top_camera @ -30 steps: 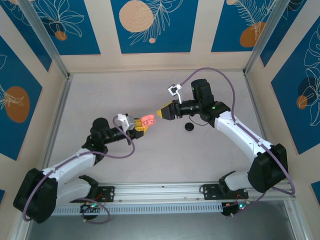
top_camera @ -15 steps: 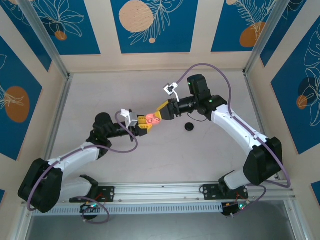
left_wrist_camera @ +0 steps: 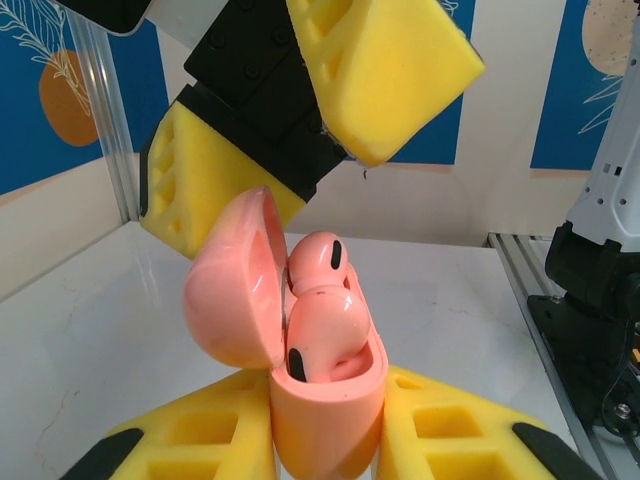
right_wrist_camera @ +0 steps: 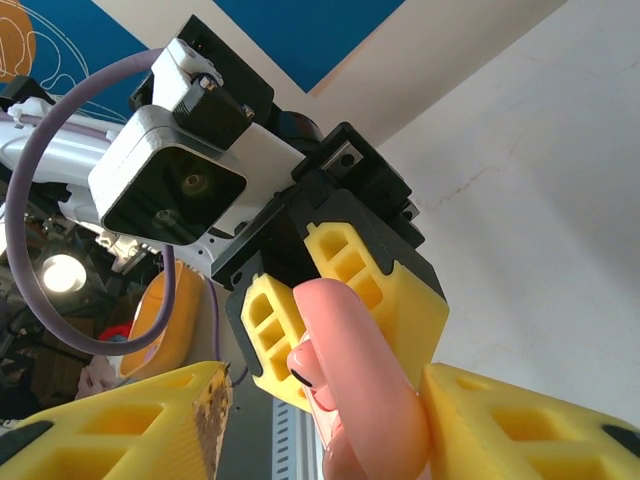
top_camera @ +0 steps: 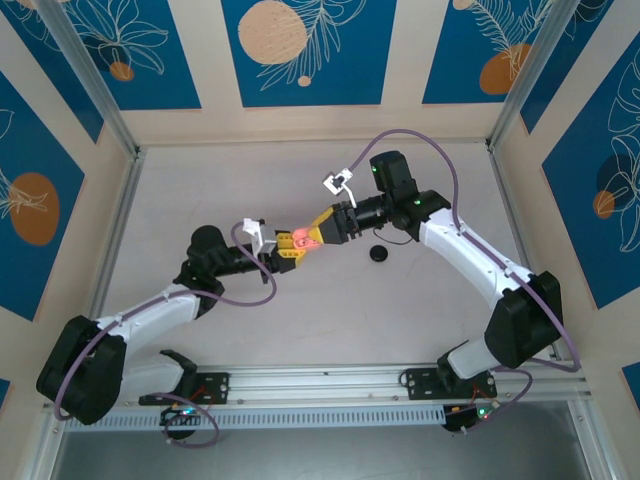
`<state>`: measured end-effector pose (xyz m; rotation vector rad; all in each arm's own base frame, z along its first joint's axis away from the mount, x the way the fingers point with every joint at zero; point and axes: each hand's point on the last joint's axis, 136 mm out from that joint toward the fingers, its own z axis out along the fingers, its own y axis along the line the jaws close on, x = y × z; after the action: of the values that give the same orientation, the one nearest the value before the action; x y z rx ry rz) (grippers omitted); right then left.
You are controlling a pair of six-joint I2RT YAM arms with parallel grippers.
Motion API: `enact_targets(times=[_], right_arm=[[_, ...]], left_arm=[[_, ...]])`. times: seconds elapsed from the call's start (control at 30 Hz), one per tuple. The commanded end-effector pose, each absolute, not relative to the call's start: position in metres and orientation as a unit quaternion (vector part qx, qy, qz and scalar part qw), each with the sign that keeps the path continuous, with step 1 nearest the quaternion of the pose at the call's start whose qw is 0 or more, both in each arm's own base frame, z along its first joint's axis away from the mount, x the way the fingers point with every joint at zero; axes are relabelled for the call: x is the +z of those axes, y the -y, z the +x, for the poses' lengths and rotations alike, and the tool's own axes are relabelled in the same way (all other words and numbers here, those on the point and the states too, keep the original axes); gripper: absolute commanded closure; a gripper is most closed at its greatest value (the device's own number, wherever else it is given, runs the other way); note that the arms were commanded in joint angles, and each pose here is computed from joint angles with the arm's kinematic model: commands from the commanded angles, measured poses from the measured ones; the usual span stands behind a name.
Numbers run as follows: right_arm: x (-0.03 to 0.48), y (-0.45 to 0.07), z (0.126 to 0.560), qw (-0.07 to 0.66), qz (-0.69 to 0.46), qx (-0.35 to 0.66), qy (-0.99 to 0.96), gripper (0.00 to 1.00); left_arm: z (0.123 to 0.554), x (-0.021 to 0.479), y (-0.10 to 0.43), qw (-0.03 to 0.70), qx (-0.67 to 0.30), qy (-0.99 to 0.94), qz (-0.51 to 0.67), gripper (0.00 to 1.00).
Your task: Insert the wireless bluetooth earbuds into the charging case
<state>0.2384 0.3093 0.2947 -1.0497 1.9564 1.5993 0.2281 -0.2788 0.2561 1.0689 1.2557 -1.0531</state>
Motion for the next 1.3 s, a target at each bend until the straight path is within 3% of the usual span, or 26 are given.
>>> enact_targets(times=[0.0,0.27,0.53,0.67,0.77,1.27], right_arm=[[0.319,-0.303,0.219,0.217,-0.403,0.584,-0.671,0.48],[0.326,-0.288,0.218,0.258,-0.413,0.561,-0.670,0.49],[0.317,-0.265,0.231,0.409,-0.501,0.438,-0.625,0.42],[0.304,-0.263,0.215,0.466,-0.593,0.393,-0.527,0.52],[0.293,-0.265,0.216,0.493,-0.610,0.370,-0.498,0.50],[0.279,-0.295,0.215,0.451,-0.601,0.452,-0.481,0.50]], left_arm=[[0.233,0.268,0.281,0.575,-0.441,-0.522,0.450,0.76],[0.232,0.267,0.282,0.572,-0.443,-0.522,0.452,0.76],[0.220,0.270,0.283,0.568,-0.456,-0.500,0.469,0.76],[0.217,0.272,0.282,0.571,-0.455,-0.495,0.471,0.76],[0.215,0.273,0.281,0.573,-0.454,-0.492,0.473,0.76],[0.212,0.274,0.280,0.573,-0.455,-0.488,0.475,0.76]])
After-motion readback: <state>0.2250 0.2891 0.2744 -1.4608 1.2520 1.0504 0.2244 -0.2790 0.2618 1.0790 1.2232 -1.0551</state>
